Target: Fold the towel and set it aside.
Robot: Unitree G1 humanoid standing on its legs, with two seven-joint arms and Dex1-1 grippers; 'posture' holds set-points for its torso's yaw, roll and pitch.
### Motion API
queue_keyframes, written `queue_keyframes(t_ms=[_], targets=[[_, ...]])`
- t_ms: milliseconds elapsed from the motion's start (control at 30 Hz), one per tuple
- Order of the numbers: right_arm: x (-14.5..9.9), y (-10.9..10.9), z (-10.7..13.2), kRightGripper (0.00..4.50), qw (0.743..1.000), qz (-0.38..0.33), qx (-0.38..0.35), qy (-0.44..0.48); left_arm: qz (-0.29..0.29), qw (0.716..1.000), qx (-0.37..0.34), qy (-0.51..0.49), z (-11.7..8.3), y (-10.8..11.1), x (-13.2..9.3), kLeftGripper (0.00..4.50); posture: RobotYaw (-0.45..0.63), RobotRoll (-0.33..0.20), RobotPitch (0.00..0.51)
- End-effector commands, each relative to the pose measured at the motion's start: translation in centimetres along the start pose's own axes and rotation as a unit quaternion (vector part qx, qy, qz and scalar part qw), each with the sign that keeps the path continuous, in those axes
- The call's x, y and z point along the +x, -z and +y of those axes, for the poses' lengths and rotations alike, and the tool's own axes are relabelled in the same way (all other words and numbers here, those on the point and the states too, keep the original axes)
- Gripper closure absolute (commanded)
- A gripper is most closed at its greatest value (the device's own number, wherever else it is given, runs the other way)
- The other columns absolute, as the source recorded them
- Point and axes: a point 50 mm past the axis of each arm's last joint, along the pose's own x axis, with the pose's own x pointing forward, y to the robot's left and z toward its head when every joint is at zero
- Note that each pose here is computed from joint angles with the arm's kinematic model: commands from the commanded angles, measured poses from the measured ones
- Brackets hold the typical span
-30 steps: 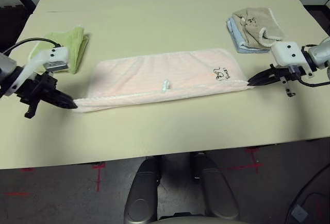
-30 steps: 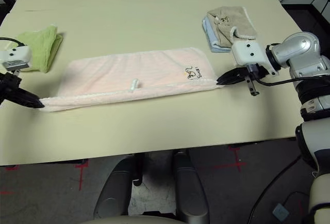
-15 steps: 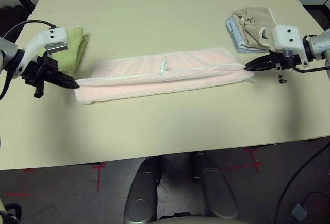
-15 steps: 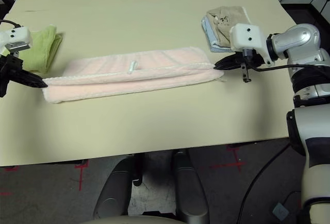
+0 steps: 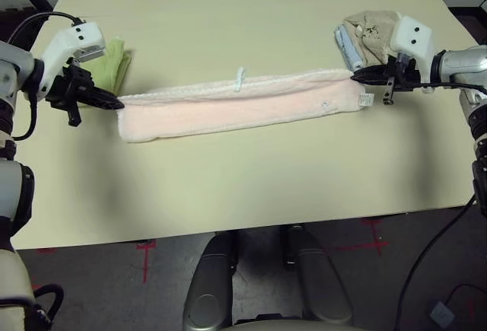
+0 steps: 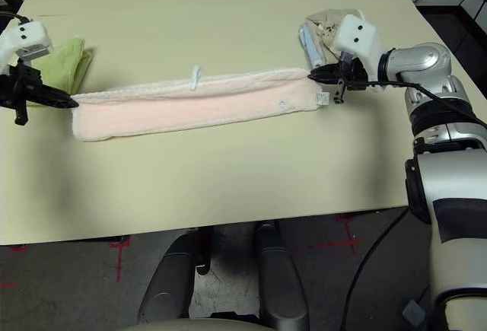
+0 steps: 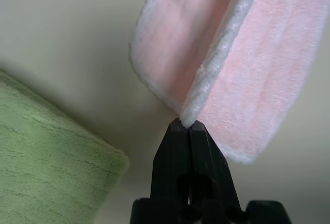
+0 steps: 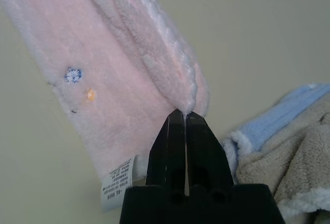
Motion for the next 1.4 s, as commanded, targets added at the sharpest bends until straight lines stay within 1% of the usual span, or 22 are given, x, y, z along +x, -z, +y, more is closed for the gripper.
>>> queue_keyframes(t_ms=[33, 200, 367, 467, 700, 867, 900, 967, 1067, 1100, 1233, 1300, 1333, 1400], targets=[[0.5, 0.6, 0.4, 4.5, 1.0, 0.019, -0.001, 0.014, -0.001, 1.0, 0.004, -0.03, 0.4, -0.2, 0.4, 4.48, 0.06, 0.0, 0.292], [1.1, 1.2, 0.9, 4.5, 0.999, 0.033, 0.001, 0.019, -0.007, 0.999, 0.012, -0.052, 0.6, -0.7, 0.8, 4.48, 0.06, 0.0, 0.297], [1.8, 1.2, 1.2, 4.5, 0.999, 0.032, 0.005, 0.025, 0.01, 0.999, 0.018, -0.05, 0.6, -0.5, 0.7, 4.48, 0.06, 0.0, 0.297], [2.0, 1.2, 1.2, 4.5, 0.999, 0.032, 0.007, 0.03, 0.02, 0.998, 0.022, -0.051, 0.6, -0.2, 0.7, 4.48, 0.06, 0.0, 0.297], [2.5, 0.9, 1.0, 4.5, 0.998, 0.038, 0.003, 0.057, 0.016, 0.999, 0.019, -0.048, 0.5, 0.0, 1.0, 4.48, 0.06, 0.0, 0.3], [2.6, 0.8, 1.0, 4.5, 0.998, 0.037, 0.004, 0.059, 0.013, 0.998, 0.024, -0.056, 0.5, 0.0, 1.4, 4.48, 0.06, 0.0, 0.301], [2.6, 0.8, 1.0, 4.43, 0.998, 0.035, 0.001, 0.06, 0.016, 0.998, 0.027, -0.06, 0.5, 0.1, 1.5, 4.29, 0.06, 0.0, 0.304], [2.7, 0.5, 0.9, 3.9, 0.998, 0.026, 0.0, 0.065, 0.016, 0.998, 0.024, -0.054, 0.5, 0.2, 1.5, 3.81, 0.06, 0.0, 0.303], [2.7, -0.1, 0.6, 2.95, 0.997, 0.006, 0.006, 0.072, 0.01, 0.997, 0.027, -0.069, 0.6, 0.1, 1.3, 2.78, 0.05, 0.0, 0.302], [2.6, -0.3, 0.4, 2.55, 0.997, -0.004, 0.009, 0.079, 0.0, 0.997, 0.027, -0.077, 0.8, -0.1, 1.0, 2.37, 0.05, 0.0, 0.301], [1.5, -1.5, -0.9, 1.11, 0.988, -0.073, 0.038, 0.131, -0.079, 0.99, 0.034, -0.116, 1.3, -1.6, -0.6, 0.85, 0.06, 0.0, 0.297], [0.8, -2.1, -1.4, 0.38, 0.98, -0.128, 0.064, 0.141, -0.153, 0.98, 0.031, -0.122, 1.4, -2.9, -1.5, 0.05, 0.06, 0.0, 0.297], [0.4, -2.4, -1.6, 0.03, 0.973, -0.159, 0.087, 0.14, -0.199, 0.972, 0.017, -0.125, 1.4, -3.7, -2.0, 0.0, 0.06, 0.0, 0.293], [-0.3, -2.6, -1.7, 0.03, 0.96, -0.209, 0.14, 0.124, -0.276, 0.955, 0.003, -0.113, 1.3, -4.7, -2.5, 0.0, 0.06, 0.0, 0.292]])
